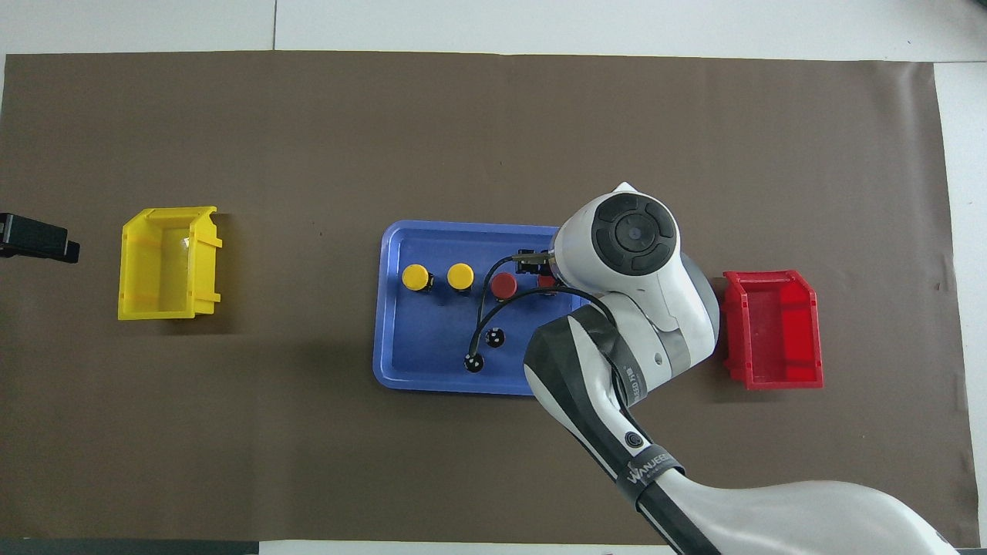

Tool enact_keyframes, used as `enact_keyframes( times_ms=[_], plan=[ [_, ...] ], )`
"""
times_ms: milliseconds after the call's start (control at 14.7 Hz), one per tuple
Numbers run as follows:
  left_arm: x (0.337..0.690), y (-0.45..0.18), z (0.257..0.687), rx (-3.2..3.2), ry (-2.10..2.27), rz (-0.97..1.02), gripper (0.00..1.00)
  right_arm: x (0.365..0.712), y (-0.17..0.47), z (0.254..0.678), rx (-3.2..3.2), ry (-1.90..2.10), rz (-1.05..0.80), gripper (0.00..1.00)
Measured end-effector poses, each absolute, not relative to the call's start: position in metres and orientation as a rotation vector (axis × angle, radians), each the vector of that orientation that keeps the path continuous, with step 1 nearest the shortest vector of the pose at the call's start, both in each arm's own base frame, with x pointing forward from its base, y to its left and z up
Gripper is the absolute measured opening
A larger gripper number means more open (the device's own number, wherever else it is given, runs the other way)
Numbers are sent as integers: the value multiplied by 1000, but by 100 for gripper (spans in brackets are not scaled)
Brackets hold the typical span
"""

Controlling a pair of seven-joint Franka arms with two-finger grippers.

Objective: Sort red and yellow buttons by color
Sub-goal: 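Close the right gripper on the red button and lift it, then carry the red button with the right gripper toward the red bin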

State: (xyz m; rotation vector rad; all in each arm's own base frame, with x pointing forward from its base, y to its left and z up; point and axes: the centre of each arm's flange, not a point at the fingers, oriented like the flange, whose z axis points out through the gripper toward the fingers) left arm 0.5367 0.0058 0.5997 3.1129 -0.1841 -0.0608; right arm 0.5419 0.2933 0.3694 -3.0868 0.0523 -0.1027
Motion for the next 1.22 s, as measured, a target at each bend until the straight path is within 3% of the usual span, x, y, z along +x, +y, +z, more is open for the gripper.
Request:
enact_keyframes(
  times_ms=[475, 951, 1087, 1223],
  plan=[
    [535, 5, 601, 3113, -186, -56, 100, 533, 306, 357, -3093, 15, -88, 76],
    [535, 5, 600, 3112, -185, -58, 100, 533, 307, 350, -3097, 14, -81, 57],
    [535, 5, 600, 3113, -186, -55, 100, 533, 306, 350, -3097, 15, -81, 42],
    [537, 1, 600, 3114, -189, -28, 100, 535, 305, 352, -3100, 18, -76, 41]
  ],
)
